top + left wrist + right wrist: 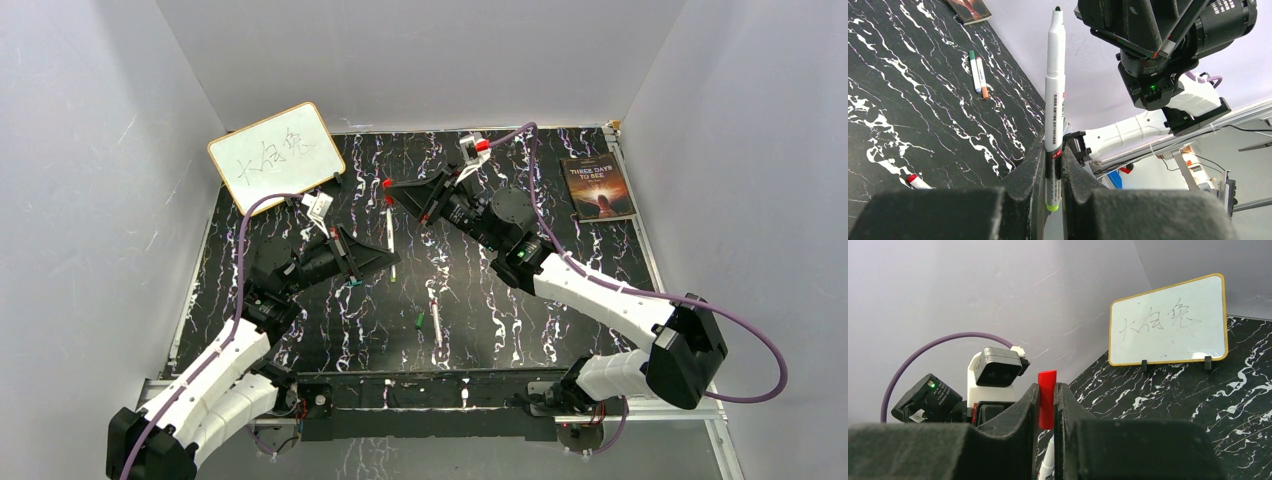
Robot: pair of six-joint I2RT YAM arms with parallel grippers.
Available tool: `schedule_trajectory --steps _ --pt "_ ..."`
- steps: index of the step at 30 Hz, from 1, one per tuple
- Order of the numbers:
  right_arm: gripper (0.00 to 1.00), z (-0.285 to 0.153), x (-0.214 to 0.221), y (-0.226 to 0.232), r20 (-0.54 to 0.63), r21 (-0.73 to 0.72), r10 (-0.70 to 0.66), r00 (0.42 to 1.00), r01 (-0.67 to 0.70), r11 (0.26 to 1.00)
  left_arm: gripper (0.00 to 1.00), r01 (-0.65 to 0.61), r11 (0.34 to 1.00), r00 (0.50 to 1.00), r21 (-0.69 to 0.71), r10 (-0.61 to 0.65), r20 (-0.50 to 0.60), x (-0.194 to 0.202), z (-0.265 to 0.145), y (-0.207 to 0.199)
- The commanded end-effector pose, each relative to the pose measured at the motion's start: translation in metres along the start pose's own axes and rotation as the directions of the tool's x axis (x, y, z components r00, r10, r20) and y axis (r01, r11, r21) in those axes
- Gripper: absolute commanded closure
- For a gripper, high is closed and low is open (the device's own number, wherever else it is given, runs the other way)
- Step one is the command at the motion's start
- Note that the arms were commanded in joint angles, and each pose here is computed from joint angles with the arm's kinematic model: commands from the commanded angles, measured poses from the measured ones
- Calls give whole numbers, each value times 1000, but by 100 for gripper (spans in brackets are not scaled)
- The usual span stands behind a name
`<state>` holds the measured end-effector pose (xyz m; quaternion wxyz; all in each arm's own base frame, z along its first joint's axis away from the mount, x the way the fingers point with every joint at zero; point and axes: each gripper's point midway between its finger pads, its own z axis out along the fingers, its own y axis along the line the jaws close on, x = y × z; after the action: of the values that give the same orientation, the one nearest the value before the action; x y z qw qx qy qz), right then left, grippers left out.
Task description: Insert the pens into the pen caps
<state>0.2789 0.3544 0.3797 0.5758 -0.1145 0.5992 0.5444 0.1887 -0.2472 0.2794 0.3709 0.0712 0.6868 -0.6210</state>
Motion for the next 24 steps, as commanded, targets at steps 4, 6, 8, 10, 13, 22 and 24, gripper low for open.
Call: schedule_trajectory --steps 4,6,8,10,13,22,24 --pt "100 3 -23 15 78 -62 -6 997 11 998 100 -49 998 999 47 49 3 -3 -4 -16" --pt "100 6 -23 14 78 -62 -8 997 13 998 100 -52 998 999 43 52 -2 -3 -4 -16" --pt "100 8 -23 13 77 -60 -9 997 13 998 100 -60 997 998 44 60 3 -4 -5 -19" --pt "100 10 -21 13 72 -64 -4 997 9 998 100 -68 997 998 39 67 6 -5 -6 -19" --pt "100 12 -17 13 66 -76 4 998 1 997 100 -75 997 997 29 75 11 -5 -7 -18" --pt "100 6 -17 14 71 -75 24 997 -19 997 100 -88 996 996 23 87 30 -7 -8 -18" --pt "100 5 -17 15 68 -77 24 997 -19 997 100 -89 996 996 23 88 32 -8 -8 -18"
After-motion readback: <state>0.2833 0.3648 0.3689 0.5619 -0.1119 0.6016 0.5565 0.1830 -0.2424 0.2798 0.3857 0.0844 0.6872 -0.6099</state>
